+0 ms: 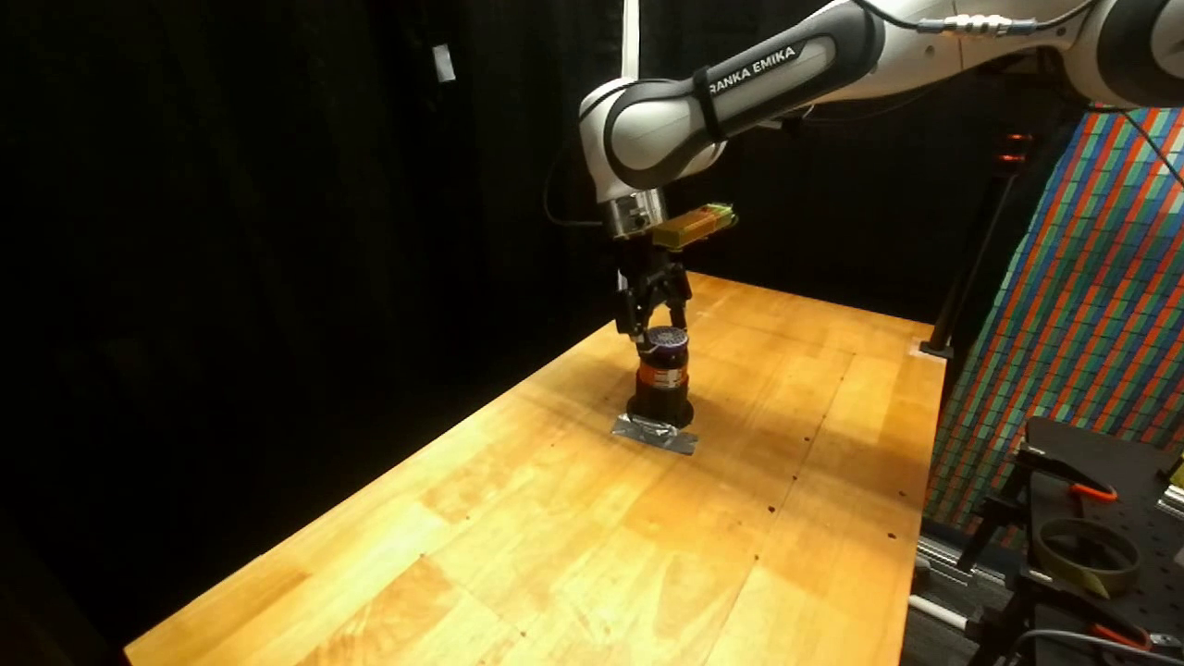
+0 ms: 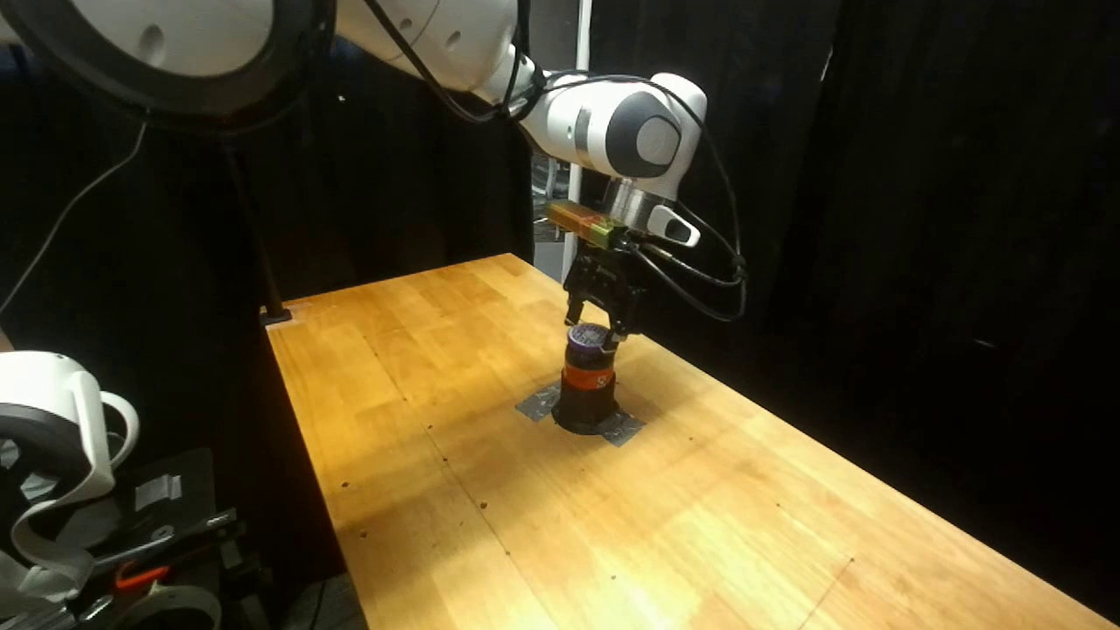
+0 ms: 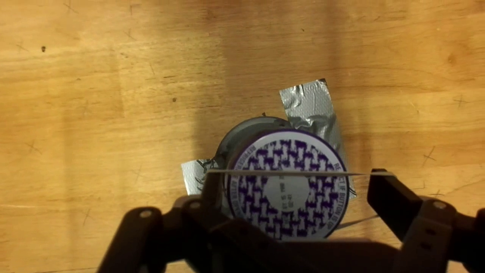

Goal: Put the elastic around the bottle on the table

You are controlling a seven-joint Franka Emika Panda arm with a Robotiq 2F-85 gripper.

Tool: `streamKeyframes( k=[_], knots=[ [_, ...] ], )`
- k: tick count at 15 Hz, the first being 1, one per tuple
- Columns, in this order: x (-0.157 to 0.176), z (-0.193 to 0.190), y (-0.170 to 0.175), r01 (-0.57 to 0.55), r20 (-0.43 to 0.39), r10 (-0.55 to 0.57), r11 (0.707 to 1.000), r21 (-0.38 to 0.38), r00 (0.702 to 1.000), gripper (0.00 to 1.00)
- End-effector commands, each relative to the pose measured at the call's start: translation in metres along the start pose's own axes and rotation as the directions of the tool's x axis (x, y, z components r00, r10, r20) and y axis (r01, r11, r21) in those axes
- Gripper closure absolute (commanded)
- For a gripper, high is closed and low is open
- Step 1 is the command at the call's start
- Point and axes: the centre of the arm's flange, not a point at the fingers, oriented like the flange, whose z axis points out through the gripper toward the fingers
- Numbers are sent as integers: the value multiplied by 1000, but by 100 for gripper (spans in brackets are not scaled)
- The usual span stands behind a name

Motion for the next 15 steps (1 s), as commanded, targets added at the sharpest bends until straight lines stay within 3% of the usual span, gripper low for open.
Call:
streamKeyframes(
  k=[1, 12, 13, 14, 15],
  knots=[
    [-51, 6, 4, -35, -22, 36, 998, 43, 999, 0],
    [-112, 28, 9, -116, -154, 123, 992, 54, 980, 0],
    [-117, 29, 9, -124, -172, 131, 991, 50, 976, 6],
    [-121, 30, 8, -126, -193, 133, 991, 48, 972, 26],
    [-125, 30, 7, -137, -218, 143, 990, 40, 965, 34]
  ],
)
